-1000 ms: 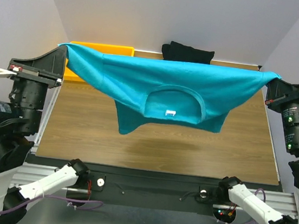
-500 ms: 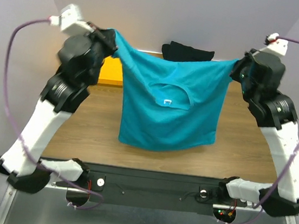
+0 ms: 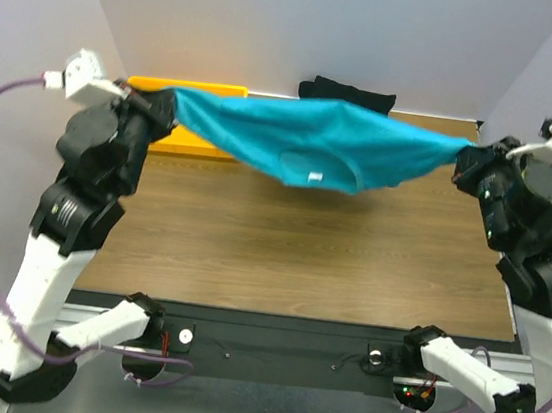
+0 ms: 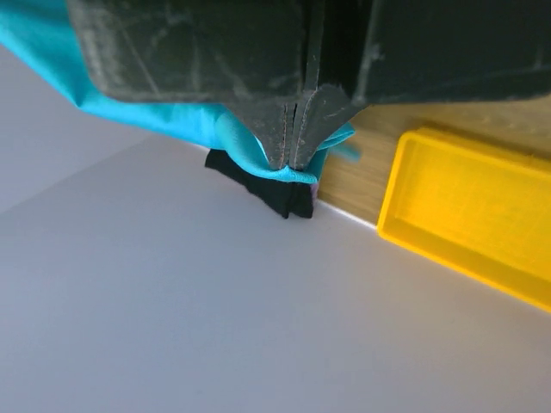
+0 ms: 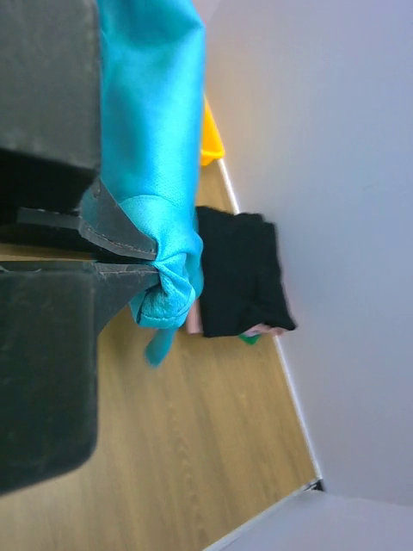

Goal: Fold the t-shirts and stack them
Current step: Flatten the tshirt out

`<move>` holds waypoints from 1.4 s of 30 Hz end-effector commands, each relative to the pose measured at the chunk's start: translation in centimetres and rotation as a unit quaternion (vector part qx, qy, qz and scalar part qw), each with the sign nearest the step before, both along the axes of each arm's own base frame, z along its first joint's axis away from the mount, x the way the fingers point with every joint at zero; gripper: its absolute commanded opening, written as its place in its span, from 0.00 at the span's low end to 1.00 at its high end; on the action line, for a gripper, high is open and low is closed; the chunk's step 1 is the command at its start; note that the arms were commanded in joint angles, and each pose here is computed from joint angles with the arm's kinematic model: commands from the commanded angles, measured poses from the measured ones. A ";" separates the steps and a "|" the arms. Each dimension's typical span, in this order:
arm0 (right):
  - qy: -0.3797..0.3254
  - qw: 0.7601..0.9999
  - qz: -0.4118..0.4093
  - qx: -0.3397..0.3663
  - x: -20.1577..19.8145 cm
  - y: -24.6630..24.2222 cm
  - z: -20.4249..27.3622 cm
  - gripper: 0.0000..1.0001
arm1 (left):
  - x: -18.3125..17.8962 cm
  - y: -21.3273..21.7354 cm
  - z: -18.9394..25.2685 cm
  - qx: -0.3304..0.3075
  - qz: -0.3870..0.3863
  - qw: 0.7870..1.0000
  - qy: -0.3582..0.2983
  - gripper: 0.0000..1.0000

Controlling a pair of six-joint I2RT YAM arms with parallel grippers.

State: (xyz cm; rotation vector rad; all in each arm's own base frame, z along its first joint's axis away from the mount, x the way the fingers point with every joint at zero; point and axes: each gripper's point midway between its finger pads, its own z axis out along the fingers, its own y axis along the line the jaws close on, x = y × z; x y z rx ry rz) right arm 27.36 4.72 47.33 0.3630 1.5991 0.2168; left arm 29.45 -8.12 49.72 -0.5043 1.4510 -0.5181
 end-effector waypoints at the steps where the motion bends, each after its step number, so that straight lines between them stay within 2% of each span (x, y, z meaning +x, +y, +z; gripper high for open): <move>1: 0.090 0.993 0.069 0.032 -1.3 2.8 -7.8 0.00 | -1.4 1.5 -7.6 -0.017 0.030 0.997 0.067 0.00; 2: 0.107 0.990 0.086 0.037 -1.8 3.4 -9.5 0.00 | -1.7 1.6 -9.6 -0.018 0.031 0.996 0.085 0.00; 3: 0.164 0.981 0.099 0.031 -2.1 4.1 -14.7 0.00 | -2.8 2.1 -10.9 -0.046 0.036 0.994 0.091 0.00; 4: 0.189 0.972 0.129 0.050 -2.9 5.3 -16.8 0.01 | -3.0 2.6 -16.2 -0.034 0.058 0.986 0.151 0.00; 6: 0.237 0.960 0.135 0.059 -4.1 5.7 -21.5 0.01 | -3.8 3.5 -20.3 -0.043 0.085 0.978 0.183 0.00; 7: 0.285 0.949 0.126 0.056 -4.8 5.6 -25.8 0.01 | -4.3 4.1 -21.7 -0.075 0.107 0.973 0.190 0.00; 8: 0.305 0.942 0.126 0.054 -5.2 5.6 -27.4 0.03 | -4.8 4.7 -24.6 -0.060 0.126 0.965 0.223 0.00; 9: 0.328 0.935 0.125 0.048 -5.6 5.6 -29.0 0.08 | -5.1 4.9 -25.9 -0.058 0.132 0.960 0.239 0.00; 11: 0.371 0.921 0.113 0.045 -6.5 5.3 -32.5 0.15 | -6.0 5.4 -29.2 -0.070 0.161 0.944 0.278 0.26; 12: 0.385 0.914 0.115 0.046 -6.9 5.4 -33.4 0.23 | -7.0 6.5 -30.7 -0.058 0.189 0.933 0.302 0.45; 13: 0.399 0.909 0.116 0.039 -7.0 5.4 -34.3 0.44 | -7.4 7.1 -31.3 -0.052 0.207 0.926 0.312 0.80; 14: 0.404 0.907 0.117 0.035 -7.1 5.4 -34.5 0.52 | -7.8 7.7 -31.4 -0.051 0.224 0.921 0.315 0.93; 15: 0.401 0.909 0.113 0.032 -6.8 5.3 -34.2 0.69 | -8.6 8.7 -31.6 -0.063 0.257 0.911 0.318 0.98; 17: 0.396 0.912 0.106 0.024 -6.1 5.1 -33.7 0.98 | -8.4 8.7 -30.1 -0.076 0.256 0.915 0.303 0.98; 18: 0.383 0.918 0.100 0.022 -5.3 5.1 -32.7 1.00 | -7.9 8.1 -29.2 -0.085 0.238 0.923 0.290 0.98; 19: 0.377 0.922 0.089 0.019 -4.8 4.9 -32.3 1.00 | -6.8 7.0 -28.0 -0.100 0.209 0.935 0.269 0.98; 21: 0.360 0.929 0.082 0.014 -3.6 4.8 -31.1 1.00 | -6.2 6.0 -27.7 -0.090 0.176 0.945 0.261 0.98; 24: 0.352 0.933 0.072 0.002 -1.7 5.0 -31.1 1.00 | -4.7 3.6 -28.9 -0.096 0.122 0.953 0.259 0.98; 26: 0.350 0.932 0.092 -0.004 0.4 6.4 -31.5 1.00 | -3.5 1.6 -31.0 -0.088 0.083 0.952 0.282 0.98; 28: 0.328 0.937 0.121 -0.009 2.9 8.2 -31.0 1.00 | -2.7 -0.2 -33.8 -0.058 0.048 0.943 0.324 0.98; 29: 0.352 0.926 0.132 -0.017 4.0 9.2 -33.0 1.00 | -2.5 -1.5 -35.0 -0.061 0.022 0.938 0.340 0.98; 30: 0.330 0.936 0.122 -0.008 5.0 9.3 -31.5 1.00 | -2.3 -2.0 -36.0 -0.055 0.015 0.934 0.354 0.98; 33: 0.352 0.931 0.096 -0.024 10.0 10.7 -34.4 1.00 | -2.0 -2.8 -40.6 -0.018 0.008 0.907 0.421 0.98; 35: 0.357 0.928 0.098 -0.036 12.0 11.4 -35.1 1.00 | -2.0 -2.7 -42.0 -0.008 0.013 0.901 0.434 0.98; 39: 0.388 0.915 0.095 -0.058 13.8 11.9 -38.9 1.00 | -2.0 -2.8 -43.9 -0.006 0.009 0.896 0.444 0.98; 42: 0.419 0.901 0.090 -0.065 13.5 11.8 -42.2 1.00 | -1.8 -2.4 -44.4 0.001 0.020 0.894 0.447 0.98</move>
